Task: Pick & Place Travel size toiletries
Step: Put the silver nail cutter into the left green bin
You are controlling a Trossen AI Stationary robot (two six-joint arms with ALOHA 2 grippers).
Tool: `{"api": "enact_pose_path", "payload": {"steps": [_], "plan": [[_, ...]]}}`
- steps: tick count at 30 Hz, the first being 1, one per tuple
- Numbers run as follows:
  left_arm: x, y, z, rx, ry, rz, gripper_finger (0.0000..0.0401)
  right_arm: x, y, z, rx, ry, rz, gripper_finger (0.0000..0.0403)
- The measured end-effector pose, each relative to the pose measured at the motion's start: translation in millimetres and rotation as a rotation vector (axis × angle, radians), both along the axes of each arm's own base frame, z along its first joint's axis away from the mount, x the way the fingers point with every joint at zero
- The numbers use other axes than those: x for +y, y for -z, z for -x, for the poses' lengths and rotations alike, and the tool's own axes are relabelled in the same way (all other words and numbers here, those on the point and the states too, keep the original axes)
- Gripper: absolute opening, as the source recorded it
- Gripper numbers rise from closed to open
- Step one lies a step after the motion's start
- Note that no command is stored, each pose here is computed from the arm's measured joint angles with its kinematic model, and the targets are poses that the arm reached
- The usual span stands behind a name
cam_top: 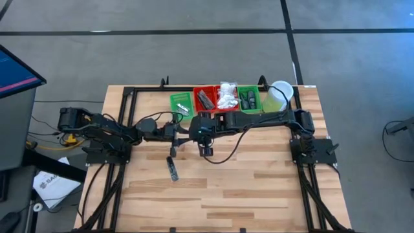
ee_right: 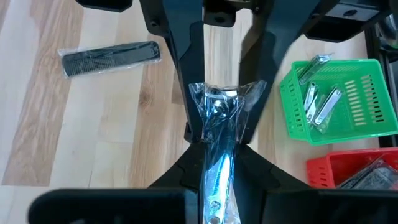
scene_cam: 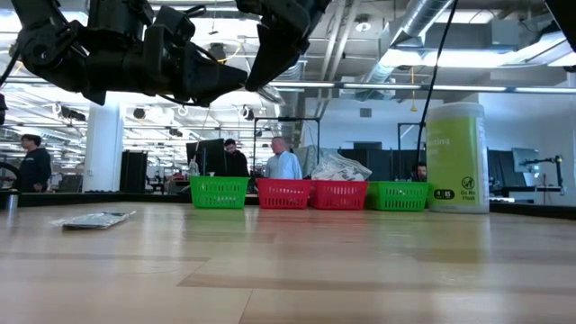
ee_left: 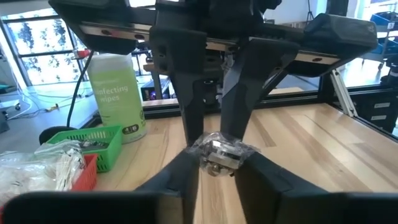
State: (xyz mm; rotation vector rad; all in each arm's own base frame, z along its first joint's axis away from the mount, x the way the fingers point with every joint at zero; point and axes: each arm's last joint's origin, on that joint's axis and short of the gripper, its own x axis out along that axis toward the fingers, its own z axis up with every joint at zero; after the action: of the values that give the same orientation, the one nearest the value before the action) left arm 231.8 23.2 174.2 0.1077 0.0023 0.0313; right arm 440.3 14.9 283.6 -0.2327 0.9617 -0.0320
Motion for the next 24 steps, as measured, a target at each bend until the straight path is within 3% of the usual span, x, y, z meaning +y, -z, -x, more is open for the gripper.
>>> {"api": "enact_pose_path", "payload": {"steps": [4, 10, 24], "plan": [[0, 0, 0, 0.0, 0.0, -0.01, 0.0043, 0, 0, 0, -0.002, 0.003, -0.004, 0.0046], [0, 1, 0, 0.008, -0.003, -0.019, 0.0042, -1, 5, -1, -0.003, -0.008, 0.005, 0.0066], [1, -1, 0, -0.006, -0.011, -0.005, 0.0042, -13, 7, 1, 0.007, 0.017, 0.003, 0.0161]]}}
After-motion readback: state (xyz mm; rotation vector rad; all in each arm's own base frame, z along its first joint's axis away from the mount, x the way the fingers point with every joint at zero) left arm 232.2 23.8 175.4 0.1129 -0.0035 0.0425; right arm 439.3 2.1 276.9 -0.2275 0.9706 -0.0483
